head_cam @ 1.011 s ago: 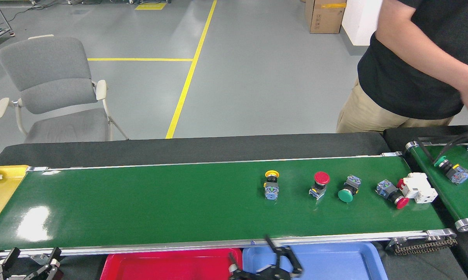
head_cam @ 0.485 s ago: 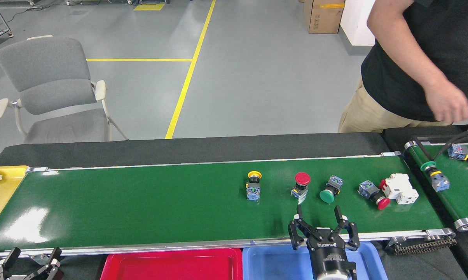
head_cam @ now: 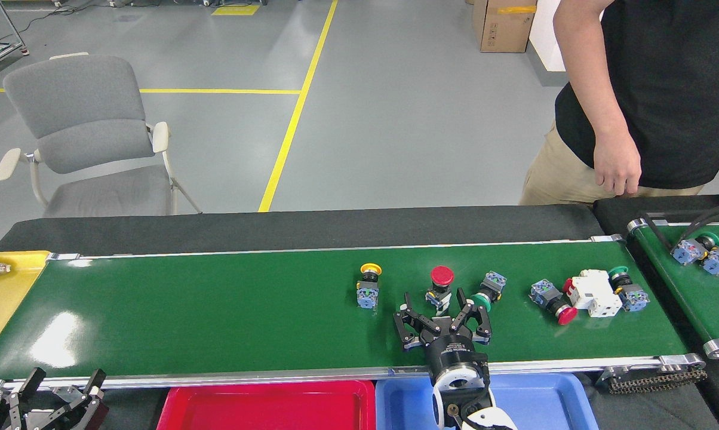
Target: Pick switch part from conveyor to tray
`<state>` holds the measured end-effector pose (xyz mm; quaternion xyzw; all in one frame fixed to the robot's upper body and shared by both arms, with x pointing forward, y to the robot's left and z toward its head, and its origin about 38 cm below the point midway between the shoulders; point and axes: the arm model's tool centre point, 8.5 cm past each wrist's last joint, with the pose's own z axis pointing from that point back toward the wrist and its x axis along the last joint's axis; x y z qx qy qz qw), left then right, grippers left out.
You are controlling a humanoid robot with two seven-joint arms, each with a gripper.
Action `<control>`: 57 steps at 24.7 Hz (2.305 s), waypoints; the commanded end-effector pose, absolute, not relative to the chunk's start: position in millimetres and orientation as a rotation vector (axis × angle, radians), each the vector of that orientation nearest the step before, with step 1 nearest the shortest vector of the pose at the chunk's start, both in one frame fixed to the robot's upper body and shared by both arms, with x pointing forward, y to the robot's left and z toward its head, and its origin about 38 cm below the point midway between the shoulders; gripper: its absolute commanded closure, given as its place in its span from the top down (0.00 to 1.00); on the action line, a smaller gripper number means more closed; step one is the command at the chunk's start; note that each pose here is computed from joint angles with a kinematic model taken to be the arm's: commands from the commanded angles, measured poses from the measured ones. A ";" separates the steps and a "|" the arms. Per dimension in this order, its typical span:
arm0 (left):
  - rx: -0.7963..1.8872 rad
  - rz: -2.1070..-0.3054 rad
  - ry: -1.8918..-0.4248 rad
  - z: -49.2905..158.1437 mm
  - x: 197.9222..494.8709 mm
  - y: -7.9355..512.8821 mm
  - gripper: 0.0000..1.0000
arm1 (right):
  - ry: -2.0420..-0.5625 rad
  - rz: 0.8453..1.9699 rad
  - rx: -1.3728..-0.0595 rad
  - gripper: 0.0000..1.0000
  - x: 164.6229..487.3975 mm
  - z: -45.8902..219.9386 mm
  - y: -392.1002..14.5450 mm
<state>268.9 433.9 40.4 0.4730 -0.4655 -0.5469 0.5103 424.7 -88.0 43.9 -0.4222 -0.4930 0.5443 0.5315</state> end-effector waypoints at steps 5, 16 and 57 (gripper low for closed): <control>1.150 -1.352 -1.154 49.7 283.0 428.5 1.00 | -1.175 1.333 -1.012 0.36 442.5 48.6 -79.5; 1.142 -1.366 -1.160 48.8 284.2 424.2 1.00 | -1.293 1.397 -1.014 0.02 429.2 65.9 -47.4; 0.937 -1.582 -1.189 43.9 428.7 297.7 1.00 | -1.216 1.388 -0.990 1.00 397.5 46.5 -58.6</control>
